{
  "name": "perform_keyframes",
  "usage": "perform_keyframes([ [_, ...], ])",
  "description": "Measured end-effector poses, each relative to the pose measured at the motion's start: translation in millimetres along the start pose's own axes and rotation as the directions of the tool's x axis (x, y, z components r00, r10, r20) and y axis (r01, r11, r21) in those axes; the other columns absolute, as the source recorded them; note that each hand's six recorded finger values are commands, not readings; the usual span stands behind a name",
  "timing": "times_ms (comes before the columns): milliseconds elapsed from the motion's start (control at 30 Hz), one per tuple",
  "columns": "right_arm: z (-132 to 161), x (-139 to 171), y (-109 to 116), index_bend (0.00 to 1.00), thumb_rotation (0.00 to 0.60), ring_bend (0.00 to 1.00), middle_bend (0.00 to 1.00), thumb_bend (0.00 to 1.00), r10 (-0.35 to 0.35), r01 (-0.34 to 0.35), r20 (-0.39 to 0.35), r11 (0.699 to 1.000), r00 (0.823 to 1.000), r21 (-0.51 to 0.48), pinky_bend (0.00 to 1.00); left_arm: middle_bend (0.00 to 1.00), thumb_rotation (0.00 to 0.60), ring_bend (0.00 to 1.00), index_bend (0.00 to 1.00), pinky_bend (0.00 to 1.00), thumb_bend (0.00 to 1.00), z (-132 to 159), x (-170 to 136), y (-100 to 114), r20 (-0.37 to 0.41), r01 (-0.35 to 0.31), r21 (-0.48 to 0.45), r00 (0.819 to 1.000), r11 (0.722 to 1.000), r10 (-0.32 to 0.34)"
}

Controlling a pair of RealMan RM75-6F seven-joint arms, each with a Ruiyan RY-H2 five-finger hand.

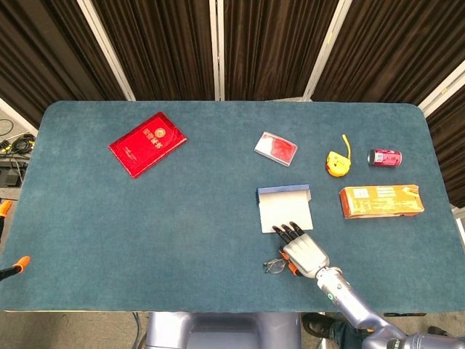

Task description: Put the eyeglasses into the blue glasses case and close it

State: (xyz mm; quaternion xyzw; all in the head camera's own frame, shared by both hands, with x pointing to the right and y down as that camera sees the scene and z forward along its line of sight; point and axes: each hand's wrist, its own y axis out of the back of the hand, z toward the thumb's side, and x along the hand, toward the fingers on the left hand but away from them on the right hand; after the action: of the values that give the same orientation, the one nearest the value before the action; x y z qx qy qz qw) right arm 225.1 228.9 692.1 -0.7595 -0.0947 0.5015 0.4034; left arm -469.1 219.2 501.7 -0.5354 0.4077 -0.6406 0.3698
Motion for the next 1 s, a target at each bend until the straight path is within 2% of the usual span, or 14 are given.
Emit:
perform_keyframes([
  [367, -5.0, -0.7, 14.4, 0.63, 0.600, 0.00, 0.00, 0.37, -0.036, 0.037, 0.012, 0.999, 0.999, -0.025, 0.00, 0.00, 0.600, 0.00, 0.00, 0.00, 0.00, -0.2, -0.5, 0.4, 0.000, 0.000, -0.001, 1.000, 1.000, 0.000],
  [633, -21.3, -9.3, 38.4, 0.63, 0.600, 0.00, 0.00, 0.37, -0.080, 0.083, 0.063, 0.995, 0.995, -0.057, 0.00, 0.00, 0.600, 0.00, 0.00, 0.00, 0.00, -0.5, 0.1, 0.8, -0.001, 0.000, -0.004, 1.000, 1.000, 0.000],
  [1000, -42.8, -29.5, 61.1, 0.63, 0.600, 0.00, 0.00, 0.37, -0.098, 0.119, 0.145, 0.983, 0.984, -0.139, 0.00, 0.00, 0.600, 0.00, 0.00, 0.00, 0.00, -2.3, 3.6, -0.5, -0.010, 0.006, -0.005, 1.000, 1.000, -0.006],
])
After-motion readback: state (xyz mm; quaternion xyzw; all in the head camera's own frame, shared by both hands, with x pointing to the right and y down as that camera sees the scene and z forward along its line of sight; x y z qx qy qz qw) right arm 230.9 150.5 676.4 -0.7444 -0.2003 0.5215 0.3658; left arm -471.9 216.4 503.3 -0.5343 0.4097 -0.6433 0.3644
